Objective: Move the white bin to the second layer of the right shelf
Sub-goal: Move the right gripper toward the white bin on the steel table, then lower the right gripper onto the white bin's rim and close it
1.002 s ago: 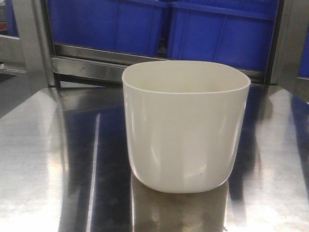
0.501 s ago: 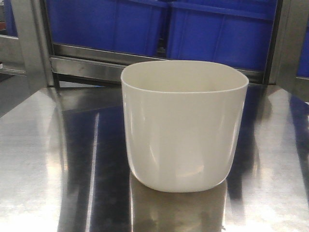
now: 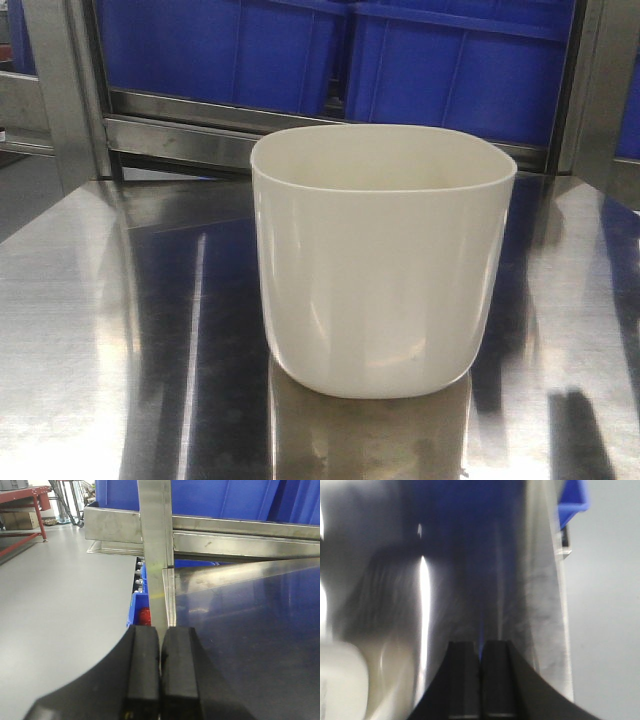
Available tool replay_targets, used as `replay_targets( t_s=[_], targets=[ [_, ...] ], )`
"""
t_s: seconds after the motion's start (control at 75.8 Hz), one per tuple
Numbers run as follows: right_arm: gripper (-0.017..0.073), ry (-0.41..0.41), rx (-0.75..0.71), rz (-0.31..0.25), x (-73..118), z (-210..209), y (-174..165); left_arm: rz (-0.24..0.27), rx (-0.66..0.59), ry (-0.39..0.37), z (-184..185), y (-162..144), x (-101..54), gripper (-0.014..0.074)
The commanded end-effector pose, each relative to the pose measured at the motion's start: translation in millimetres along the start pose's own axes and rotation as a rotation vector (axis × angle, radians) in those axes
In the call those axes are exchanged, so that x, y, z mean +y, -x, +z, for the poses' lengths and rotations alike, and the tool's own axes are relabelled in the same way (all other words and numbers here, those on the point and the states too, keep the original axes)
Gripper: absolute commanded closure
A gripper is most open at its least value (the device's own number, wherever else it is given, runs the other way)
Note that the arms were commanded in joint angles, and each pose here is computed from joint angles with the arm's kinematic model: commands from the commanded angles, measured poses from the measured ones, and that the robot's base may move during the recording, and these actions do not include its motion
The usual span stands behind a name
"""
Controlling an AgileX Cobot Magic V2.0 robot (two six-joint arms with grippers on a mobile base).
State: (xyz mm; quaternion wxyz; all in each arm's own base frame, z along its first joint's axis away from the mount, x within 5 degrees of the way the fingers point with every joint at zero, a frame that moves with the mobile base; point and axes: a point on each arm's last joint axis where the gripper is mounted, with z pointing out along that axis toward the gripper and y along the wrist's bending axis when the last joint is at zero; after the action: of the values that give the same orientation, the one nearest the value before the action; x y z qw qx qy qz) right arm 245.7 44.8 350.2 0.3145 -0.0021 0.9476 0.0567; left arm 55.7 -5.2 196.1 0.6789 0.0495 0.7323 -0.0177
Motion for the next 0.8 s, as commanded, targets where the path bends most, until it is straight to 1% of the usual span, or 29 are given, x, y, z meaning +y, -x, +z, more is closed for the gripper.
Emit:
replay_targets(
  t_s=[0.0, 0.026, 0.079, 0.171, 0.237, 0.264, 0.303, 0.448, 0.541, 0.686, 0.791],
  targets=[
    [0.0475, 0.031, -0.027, -0.125, 15.0, -10.7, 8.2, -0.003, -0.065, -0.002, 1.0, -3.7, -0.4, 0.0509],
    [0.0454, 0.04, -0.018, -0.147, 19.4, -9.8, 6.8, -0.003, -0.065, -0.002, 1.0, -3.7, -0.4, 0.0509],
    [0.0379, 0.056, -0.002, -0.174, 26.5, -8.5, 4.4, -0.003, -0.065, -0.002, 1.0, -3.7, -0.4, 0.0509],
    [0.0146, 0.082, 0.002, -0.206, 36.8, -8.9, 1.6, -0.003, -0.065, -0.002, 1.0, -3.7, -0.4, 0.0509],
    [0.0018, 0.102, 0.0, -0.217, 42.5, -10.7, 1.0, -0.003, -0.065, -0.002, 1.0, -3.7, -0.4, 0.0509],
    [-0.0017, 0.119, 0.001, -0.21, 44.9, -11.5, 0.9, -0.003, -0.065, -0.002, 1.0, -3.7, -0.4, 0.0509],
    [-0.0038, 0.147, 0.005, -0.199, 48.8, -13.0, 0.5, -0.003, -0.065, -0.002, 1.0, -3.7, -0.4, 0.0509],
    [-0.0031, 0.243, 0.011, -0.147, 59.9, -18.1, 0.6, -0.003, -0.065, -0.002, 1.0, -3.7, -0.4, 0.0509],
    [-0.0031, 0.284, 0.01, -0.12, 63.6, -21.7, 2.2, -0.003, -0.065, -0.002, 1.0, -3.7, -0.4, 0.0509],
    [-0.0031, 0.293, 0.006, -0.123, 66.0, -23.1, 3.3, -0.003, -0.065, -0.002, 1.0, -3.7, -0.4, 0.0509],
    [-0.0031, 0.302, 0.03, -0.141, 72.5, -17.7, 1.3, -0.003, -0.065, -0.002, 1.0, -3.7, -0.4, 0.0509]
  ],
)
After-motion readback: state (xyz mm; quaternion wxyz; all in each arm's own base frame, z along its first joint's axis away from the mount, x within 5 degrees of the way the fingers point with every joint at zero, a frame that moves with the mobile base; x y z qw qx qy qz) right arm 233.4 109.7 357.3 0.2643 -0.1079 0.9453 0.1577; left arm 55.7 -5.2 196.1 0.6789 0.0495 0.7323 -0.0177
